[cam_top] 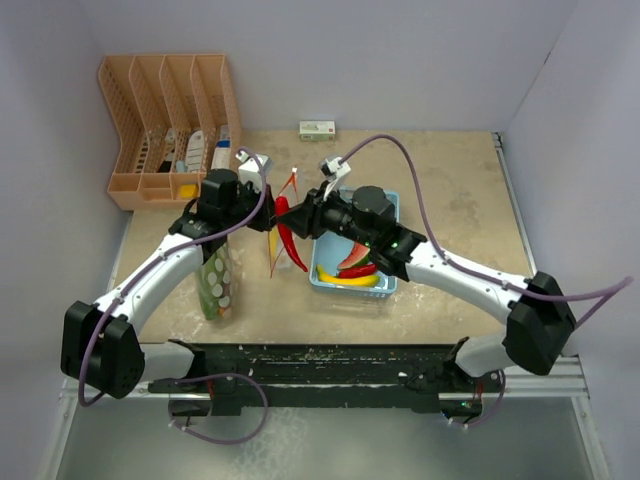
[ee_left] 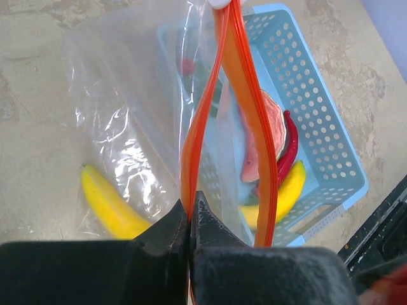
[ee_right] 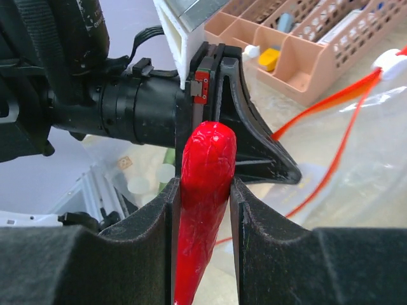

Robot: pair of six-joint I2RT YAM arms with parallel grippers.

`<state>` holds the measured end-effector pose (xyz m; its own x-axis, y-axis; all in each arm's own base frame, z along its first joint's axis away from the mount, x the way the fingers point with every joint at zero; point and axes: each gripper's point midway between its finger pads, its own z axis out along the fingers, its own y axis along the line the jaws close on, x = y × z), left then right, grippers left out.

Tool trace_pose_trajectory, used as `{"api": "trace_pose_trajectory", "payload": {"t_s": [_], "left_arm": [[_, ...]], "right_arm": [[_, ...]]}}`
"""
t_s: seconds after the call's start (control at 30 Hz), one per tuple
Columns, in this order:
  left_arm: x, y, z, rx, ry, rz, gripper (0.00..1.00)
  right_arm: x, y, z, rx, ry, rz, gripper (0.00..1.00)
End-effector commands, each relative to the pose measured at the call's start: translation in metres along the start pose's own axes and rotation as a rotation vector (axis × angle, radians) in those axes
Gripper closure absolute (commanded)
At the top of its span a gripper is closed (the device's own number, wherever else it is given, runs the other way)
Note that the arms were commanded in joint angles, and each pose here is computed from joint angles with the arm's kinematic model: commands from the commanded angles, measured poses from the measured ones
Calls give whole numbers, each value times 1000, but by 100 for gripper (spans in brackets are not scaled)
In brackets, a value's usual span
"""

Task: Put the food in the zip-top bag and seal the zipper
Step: Pick up the fake vegetable from the bin, then place the fake vegetable in the zipper food storage bag.

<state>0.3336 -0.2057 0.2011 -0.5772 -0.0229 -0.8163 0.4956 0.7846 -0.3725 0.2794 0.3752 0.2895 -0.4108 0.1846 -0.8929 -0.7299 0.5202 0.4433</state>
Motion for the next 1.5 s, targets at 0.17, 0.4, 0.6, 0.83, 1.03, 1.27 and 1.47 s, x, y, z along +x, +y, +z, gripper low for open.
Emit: {"api": "trace_pose_trajectory", "payload": {"t_s": [0.17,0.4,0.6,0.83,1.03,1.27,1.47], "left_arm": [[-22,-14,-5,64,-75,29,100],[-29,-22,-12,88,-98,37,100],[-31,-25,-15,99,-107,39,100],[-28,-28,-13,120,-96,29,100],[-25,-25,-13,107,-88,32,100],[-18,-10,-2,50,-75,26,100],[-16,-6,4,42,-74,16,100]], "right_arm": [[-14,-15,29,37,-155,225,91],[-1,-60,38,257,-174,287,93],[23,-102,39,492,-94,269,93],[17,-125,47,629,-95,210,76],[-3,-125,43,659,-116,131,28],[-12,-87,8,501,-90,73,15],[-11,-87,-39,551,-64,66,17]]}}
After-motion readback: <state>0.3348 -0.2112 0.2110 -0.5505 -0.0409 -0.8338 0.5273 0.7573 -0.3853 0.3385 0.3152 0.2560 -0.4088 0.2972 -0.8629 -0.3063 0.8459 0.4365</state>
